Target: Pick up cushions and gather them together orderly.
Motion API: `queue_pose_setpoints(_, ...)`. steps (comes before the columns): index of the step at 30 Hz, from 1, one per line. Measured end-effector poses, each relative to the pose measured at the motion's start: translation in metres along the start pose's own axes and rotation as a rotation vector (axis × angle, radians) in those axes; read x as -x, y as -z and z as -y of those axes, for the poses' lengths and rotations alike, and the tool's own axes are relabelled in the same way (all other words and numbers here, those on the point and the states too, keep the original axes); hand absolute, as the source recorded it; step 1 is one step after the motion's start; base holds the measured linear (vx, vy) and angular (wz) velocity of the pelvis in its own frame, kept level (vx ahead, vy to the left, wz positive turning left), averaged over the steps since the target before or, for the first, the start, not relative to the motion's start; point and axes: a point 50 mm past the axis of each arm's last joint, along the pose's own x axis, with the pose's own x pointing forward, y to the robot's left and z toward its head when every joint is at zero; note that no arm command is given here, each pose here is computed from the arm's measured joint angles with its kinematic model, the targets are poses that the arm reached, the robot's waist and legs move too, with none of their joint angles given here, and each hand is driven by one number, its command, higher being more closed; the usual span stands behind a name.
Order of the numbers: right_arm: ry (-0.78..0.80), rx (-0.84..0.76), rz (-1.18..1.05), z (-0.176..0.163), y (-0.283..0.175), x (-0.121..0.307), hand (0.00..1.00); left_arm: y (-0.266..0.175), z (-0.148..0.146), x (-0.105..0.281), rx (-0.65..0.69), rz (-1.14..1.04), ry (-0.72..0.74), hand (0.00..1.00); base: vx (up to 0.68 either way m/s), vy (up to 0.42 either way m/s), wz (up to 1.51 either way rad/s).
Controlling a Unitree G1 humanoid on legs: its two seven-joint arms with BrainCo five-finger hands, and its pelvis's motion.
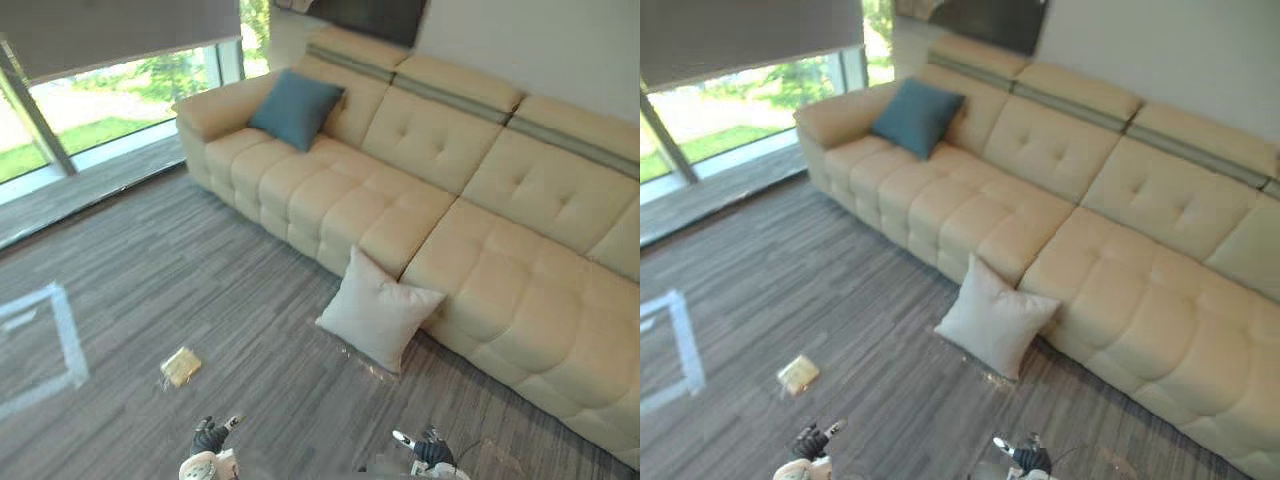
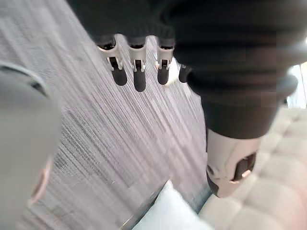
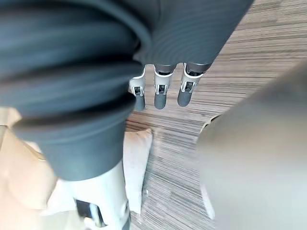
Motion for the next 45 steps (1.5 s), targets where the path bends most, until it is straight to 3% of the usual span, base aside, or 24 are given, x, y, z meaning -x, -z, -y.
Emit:
queue_pose_setpoints(3,-0.001,0.026,0.061,0.002,-0.026,-0.01,0.0,0.003,0.009,0.0,-0.035,-0.022,0.03,0.0,0.38,0.039,-0.39)
queue_pose_setpoints(6,0.003,0.021,0.058,0.006,-0.024,-0.01,0.0,0.002,0.007,-0.001,-0.074,-0.022,0.031,0.0,0.55,-0.077,-0.25)
queue_pose_setpoints(20,0.04,-0.028,0.044,0.007,-0.018,-0.007,0.0,-0.018,0.025,0.001,0.037,0.082,0.05,0.0,0.39,-0.088,-0.33)
queue_pose_setpoints(32,-0.029,-0.028,0.048,-0.021,-0.013,-0.002,0.0,0.0,0.007,0.004,0.071,0.025,-0.007,0.0,0.16,0.021,-0.36)
queue_pose_setpoints(45,0.056,0.04,-0.037,0.014,0.006,-0.002,0.0,0.001,0.01,0.002,0.024,0.014,0.01,0.0,-0.03,-0.18,0.02)
